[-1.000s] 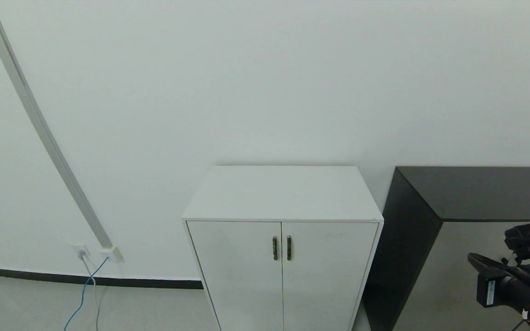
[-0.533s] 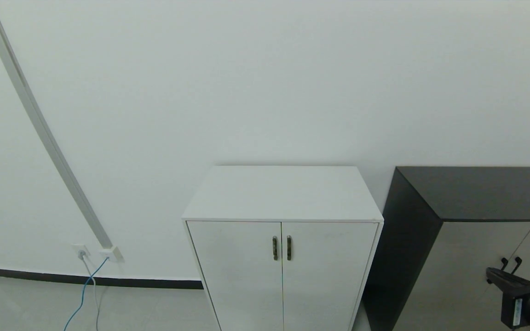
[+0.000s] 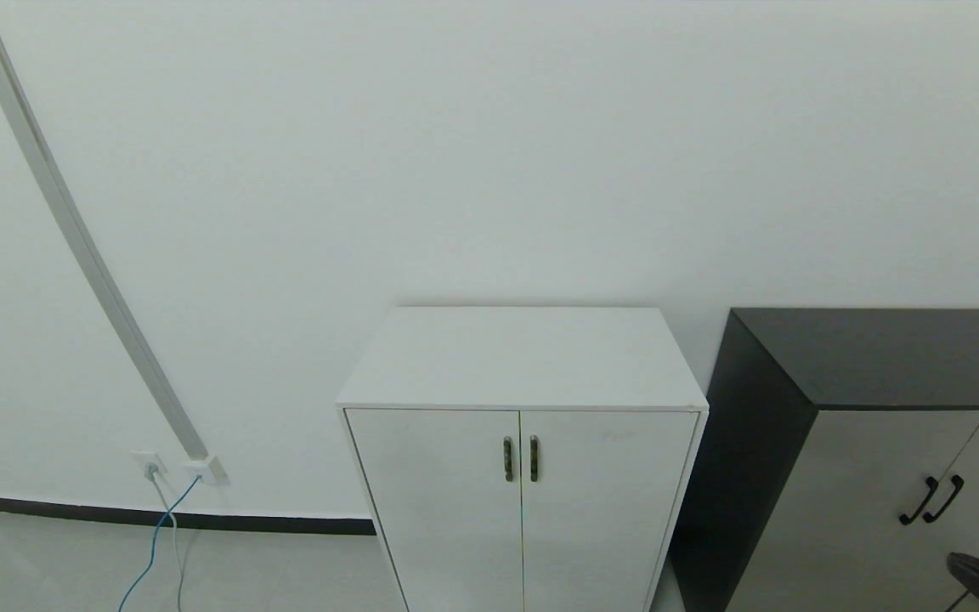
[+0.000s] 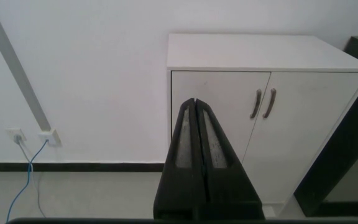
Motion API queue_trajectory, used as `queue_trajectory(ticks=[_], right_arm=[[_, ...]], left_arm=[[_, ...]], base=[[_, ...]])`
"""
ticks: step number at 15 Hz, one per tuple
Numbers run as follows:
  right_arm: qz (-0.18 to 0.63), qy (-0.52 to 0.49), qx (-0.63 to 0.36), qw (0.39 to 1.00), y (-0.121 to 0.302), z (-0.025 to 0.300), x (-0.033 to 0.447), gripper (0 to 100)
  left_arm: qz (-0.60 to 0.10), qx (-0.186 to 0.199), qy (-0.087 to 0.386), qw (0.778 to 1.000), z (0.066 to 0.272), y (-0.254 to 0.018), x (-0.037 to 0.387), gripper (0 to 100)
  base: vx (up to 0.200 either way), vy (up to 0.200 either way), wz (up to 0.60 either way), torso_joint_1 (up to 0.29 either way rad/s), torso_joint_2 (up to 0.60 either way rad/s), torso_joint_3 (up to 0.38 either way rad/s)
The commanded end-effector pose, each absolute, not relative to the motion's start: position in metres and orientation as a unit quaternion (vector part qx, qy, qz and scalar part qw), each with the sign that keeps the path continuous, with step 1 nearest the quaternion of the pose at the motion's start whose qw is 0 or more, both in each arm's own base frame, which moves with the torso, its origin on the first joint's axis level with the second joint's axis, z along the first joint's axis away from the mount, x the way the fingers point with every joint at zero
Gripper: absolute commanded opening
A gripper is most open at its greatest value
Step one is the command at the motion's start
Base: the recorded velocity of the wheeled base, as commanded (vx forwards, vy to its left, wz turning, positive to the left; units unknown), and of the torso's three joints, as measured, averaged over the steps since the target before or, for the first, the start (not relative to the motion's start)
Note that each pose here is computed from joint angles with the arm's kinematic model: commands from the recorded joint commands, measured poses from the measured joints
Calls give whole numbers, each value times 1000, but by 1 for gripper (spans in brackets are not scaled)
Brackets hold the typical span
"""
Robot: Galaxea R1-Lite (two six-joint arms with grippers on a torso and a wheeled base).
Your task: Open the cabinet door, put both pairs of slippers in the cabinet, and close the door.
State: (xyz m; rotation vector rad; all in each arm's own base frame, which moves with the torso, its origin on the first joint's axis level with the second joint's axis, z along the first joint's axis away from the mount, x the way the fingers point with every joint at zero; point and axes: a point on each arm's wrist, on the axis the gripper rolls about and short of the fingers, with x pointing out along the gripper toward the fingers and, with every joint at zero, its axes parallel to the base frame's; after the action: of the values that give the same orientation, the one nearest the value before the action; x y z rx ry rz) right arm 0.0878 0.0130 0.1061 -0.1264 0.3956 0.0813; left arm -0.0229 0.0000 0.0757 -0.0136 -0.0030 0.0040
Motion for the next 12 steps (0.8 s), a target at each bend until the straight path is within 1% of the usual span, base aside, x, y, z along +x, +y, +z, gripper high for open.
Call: queue_trajectory(ticks=[1, 5, 7, 9, 12], right_arm=[[50, 162, -56, 984, 9, 109, 64, 0], [71, 162, -53, 983, 6, 102, 41, 0], [97, 172, -49, 979, 5, 94, 27, 0], [102, 183, -48, 977, 3, 85, 16, 0], [105, 162, -46, 980, 2, 83, 8, 0]], left_arm=[[2, -7, -1, 1000, 76, 0, -23, 0], [2, -7, -1, 1000, 76, 0, -23, 0], [2, -7, -1, 1000, 76, 0, -23, 0], [2, -7, -1, 1000, 76, 0, -23, 0], [2, -7, -1, 1000, 76, 0, -23, 0]], base=[[0, 0, 0, 0, 0, 0], [0, 0, 0, 0, 0, 0], [0, 0, 0, 0, 0, 0], [0, 0, 0, 0, 0, 0], [0, 0, 0, 0, 0, 0]])
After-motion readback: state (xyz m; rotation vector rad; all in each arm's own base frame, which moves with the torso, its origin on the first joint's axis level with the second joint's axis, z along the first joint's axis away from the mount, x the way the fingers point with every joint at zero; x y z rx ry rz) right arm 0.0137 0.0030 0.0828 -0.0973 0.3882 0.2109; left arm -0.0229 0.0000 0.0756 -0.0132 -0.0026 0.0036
